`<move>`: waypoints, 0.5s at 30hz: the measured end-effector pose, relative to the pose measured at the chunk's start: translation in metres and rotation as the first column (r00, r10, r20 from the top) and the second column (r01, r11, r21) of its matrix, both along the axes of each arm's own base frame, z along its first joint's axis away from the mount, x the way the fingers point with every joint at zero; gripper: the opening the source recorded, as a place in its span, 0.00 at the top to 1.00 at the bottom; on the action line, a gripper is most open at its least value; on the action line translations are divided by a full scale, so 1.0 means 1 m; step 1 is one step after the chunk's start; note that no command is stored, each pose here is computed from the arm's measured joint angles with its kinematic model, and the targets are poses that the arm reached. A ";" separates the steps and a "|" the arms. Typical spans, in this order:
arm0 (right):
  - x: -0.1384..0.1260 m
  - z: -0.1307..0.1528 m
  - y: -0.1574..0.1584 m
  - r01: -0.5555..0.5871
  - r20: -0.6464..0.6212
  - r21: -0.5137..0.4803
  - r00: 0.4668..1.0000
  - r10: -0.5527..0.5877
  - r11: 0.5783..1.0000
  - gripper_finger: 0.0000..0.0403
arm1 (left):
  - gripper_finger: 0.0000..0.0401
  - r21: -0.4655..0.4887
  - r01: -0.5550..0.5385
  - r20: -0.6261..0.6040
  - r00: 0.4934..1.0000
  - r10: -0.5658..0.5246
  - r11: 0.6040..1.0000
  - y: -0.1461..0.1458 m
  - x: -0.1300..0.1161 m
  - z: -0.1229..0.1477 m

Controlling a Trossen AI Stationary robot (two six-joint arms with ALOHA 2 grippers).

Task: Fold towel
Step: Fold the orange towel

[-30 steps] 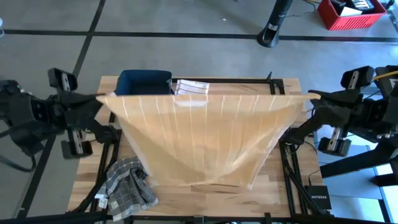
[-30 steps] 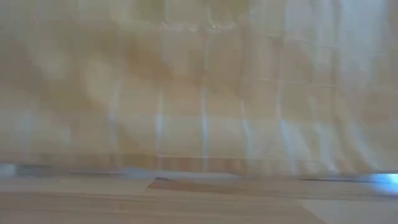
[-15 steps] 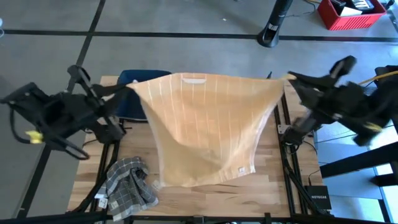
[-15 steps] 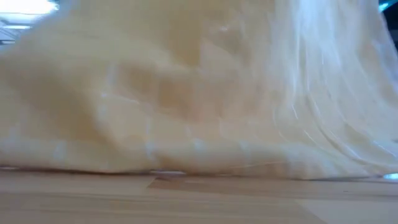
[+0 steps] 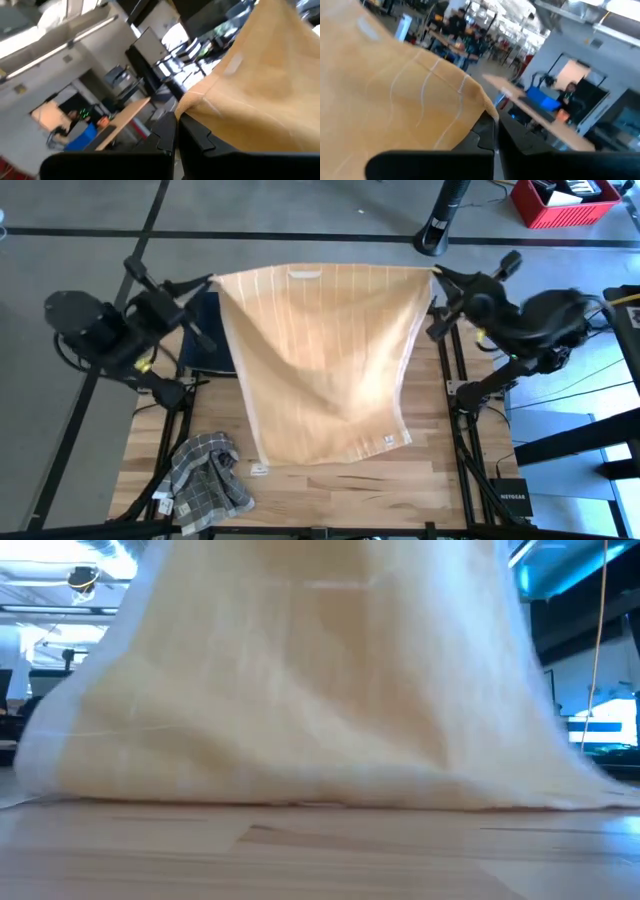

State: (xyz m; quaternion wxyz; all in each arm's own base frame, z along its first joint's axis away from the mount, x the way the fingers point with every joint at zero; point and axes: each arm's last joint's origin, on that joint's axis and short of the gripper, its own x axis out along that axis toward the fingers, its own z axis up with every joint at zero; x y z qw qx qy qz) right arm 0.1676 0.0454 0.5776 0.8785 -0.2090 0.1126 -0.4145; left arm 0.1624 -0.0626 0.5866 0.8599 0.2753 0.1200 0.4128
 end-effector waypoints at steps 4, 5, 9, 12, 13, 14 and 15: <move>-0.001 -0.022 -0.019 0.031 -0.069 0.087 0.997 -0.025 0.996 0.98 | 0.99 -0.048 -0.043 0.000 0.999 0.043 0.998 0.019 -0.011 -0.014; -0.001 -0.028 -0.022 0.044 -0.099 0.103 0.995 -0.034 0.994 0.98 | 0.99 -0.067 -0.039 0.002 0.999 0.039 0.997 0.023 -0.013 -0.018; 0.005 -0.048 -0.033 0.108 -0.202 0.147 0.976 -0.077 0.983 0.99 | 0.99 -0.152 -0.027 -0.007 1.000 0.027 0.988 0.031 -0.016 -0.034; 0.014 -0.063 -0.035 0.131 -0.259 0.164 0.962 -0.085 0.978 0.98 | 0.99 -0.191 -0.050 -0.043 0.998 0.042 0.980 0.034 -0.016 -0.047; 0.017 -0.067 -0.036 0.134 -0.277 0.168 0.957 -0.084 0.977 0.98 | 0.99 -0.201 -0.061 -0.055 0.997 0.051 0.978 0.034 -0.015 -0.051; 0.020 -0.073 -0.036 0.139 -0.298 0.169 0.951 -0.083 0.976 0.98 | 0.99 -0.210 -0.073 -0.064 0.996 0.061 0.975 0.034 -0.015 -0.055; 0.023 -0.078 -0.036 0.141 -0.320 0.165 0.944 -0.083 0.976 0.98 | 0.99 -0.218 -0.084 -0.075 0.995 0.070 0.972 0.034 -0.015 -0.058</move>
